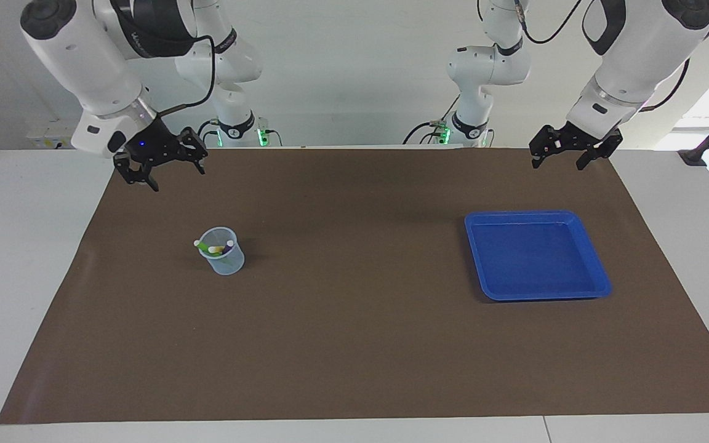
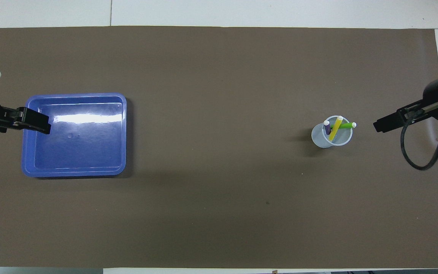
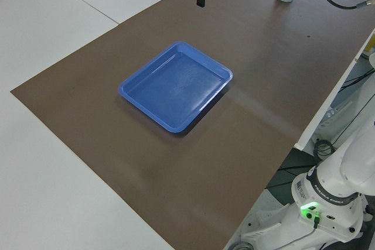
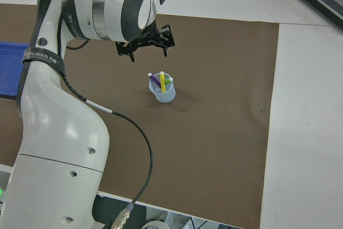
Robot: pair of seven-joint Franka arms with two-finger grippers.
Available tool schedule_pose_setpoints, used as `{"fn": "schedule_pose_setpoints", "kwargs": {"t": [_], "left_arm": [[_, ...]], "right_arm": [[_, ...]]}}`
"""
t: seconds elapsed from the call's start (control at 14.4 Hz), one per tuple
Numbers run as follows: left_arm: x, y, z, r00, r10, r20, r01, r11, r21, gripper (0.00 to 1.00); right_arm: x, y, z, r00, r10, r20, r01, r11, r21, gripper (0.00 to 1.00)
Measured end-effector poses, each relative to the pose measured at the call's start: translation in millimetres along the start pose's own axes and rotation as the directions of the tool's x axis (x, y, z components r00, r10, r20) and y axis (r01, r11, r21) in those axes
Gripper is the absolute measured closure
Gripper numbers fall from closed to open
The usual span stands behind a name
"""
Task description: Transfer and insert pens with both arms
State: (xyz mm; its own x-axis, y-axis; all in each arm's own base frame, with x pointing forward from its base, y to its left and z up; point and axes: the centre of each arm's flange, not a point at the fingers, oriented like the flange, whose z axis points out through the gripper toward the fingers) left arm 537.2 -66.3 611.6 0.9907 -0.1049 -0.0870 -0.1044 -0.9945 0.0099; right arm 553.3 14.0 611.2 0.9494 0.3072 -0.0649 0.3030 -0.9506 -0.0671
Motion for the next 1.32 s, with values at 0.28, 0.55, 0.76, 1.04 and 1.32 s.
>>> {"fn": "schedule_pose_setpoints", "kwargs": {"t": [0.28, 0.55, 0.76, 1.04, 1.32], "left_arm": [[0, 3, -1, 1.000, -0.011, -0.004, 0.011, 1.000, 0.000, 0.00], [-1, 5, -6, 1.000, -0.013, -0.011, 0.013, 1.000, -0.014, 0.00], [-1, 5, -9, 1.000, -0.014, -0.016, 0.013, 1.000, -0.015, 0.00], [-1, 4, -9, 1.000, -0.015, -0.016, 0.015, 1.000, -0.015, 0.00], [-1, 4, -9, 1.000, -0.017, -0.016, 0.017, 1.000, -0.015, 0.00]], "right_arm": [[-18, 1, -36, 0.995, 0.092, 0.042, -0.091, 0.995, -0.036, 0.00], [-39, 18, -45, 0.987, 0.141, 0.077, -0.138, 0.989, -0.053, 0.00], [-49, 18, -53, 0.985, 0.157, 0.064, -0.154, 0.987, -0.055, 0.00], [-41, 16, -42, 0.969, 0.237, 0.069, -0.233, 0.971, -0.061, 0.00], [-38, 22, -40, 0.967, 0.248, 0.054, -0.244, 0.968, -0.062, 0.00]]}}
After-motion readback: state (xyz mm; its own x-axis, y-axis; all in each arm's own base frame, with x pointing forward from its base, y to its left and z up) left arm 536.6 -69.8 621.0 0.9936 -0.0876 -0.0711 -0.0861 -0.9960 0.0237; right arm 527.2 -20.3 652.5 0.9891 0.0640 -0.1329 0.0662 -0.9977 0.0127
